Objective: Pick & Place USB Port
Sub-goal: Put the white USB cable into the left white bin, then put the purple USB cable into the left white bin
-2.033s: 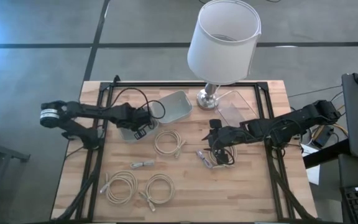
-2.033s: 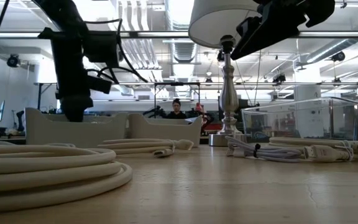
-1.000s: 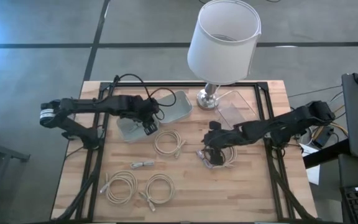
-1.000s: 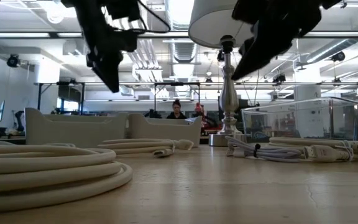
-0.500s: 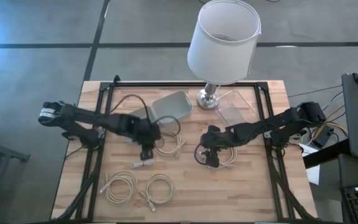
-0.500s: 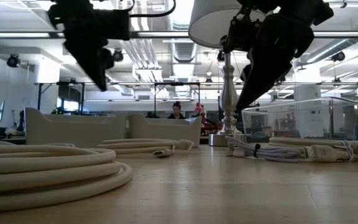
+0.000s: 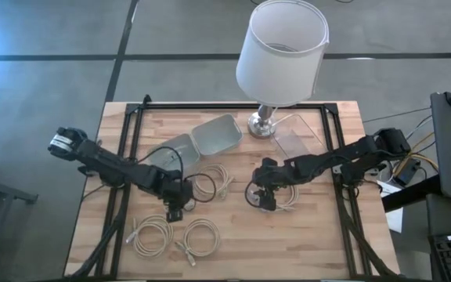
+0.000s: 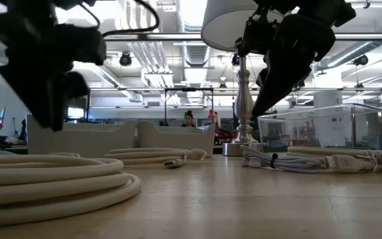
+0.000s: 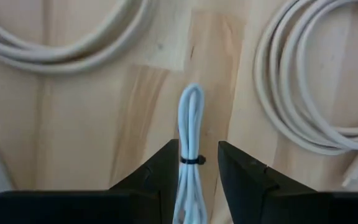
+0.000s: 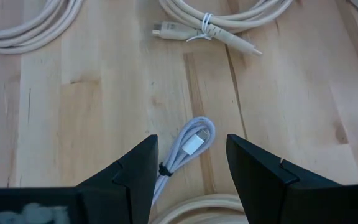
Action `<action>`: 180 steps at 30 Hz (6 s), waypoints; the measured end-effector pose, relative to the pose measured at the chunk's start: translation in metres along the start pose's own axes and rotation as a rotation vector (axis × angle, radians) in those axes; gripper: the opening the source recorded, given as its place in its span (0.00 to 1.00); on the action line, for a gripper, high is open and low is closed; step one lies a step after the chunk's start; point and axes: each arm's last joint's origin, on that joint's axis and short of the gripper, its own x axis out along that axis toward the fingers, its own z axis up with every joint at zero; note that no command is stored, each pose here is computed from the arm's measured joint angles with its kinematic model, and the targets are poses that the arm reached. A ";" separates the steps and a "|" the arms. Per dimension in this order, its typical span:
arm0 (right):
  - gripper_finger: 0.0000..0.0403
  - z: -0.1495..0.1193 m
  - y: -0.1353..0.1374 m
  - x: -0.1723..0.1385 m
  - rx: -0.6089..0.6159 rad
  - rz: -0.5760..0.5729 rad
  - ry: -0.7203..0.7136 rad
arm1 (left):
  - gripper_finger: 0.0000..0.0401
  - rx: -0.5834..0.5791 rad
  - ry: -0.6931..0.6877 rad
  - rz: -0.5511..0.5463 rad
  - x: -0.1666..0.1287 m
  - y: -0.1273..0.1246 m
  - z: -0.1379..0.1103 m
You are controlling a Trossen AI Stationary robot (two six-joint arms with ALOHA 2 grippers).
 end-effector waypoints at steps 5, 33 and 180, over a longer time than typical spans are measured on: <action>0.46 0.000 0.000 0.000 -0.019 0.000 0.000 | 0.28 -0.060 -0.001 -0.048 0.017 0.003 -0.013; 0.46 0.022 -0.001 -0.010 -0.263 -0.002 -0.070 | 0.12 -0.112 -0.111 -0.084 0.040 0.012 -0.028; 0.05 0.063 0.010 0.035 -0.193 0.016 0.049 | 0.41 -0.042 -0.436 0.207 -0.051 0.114 0.072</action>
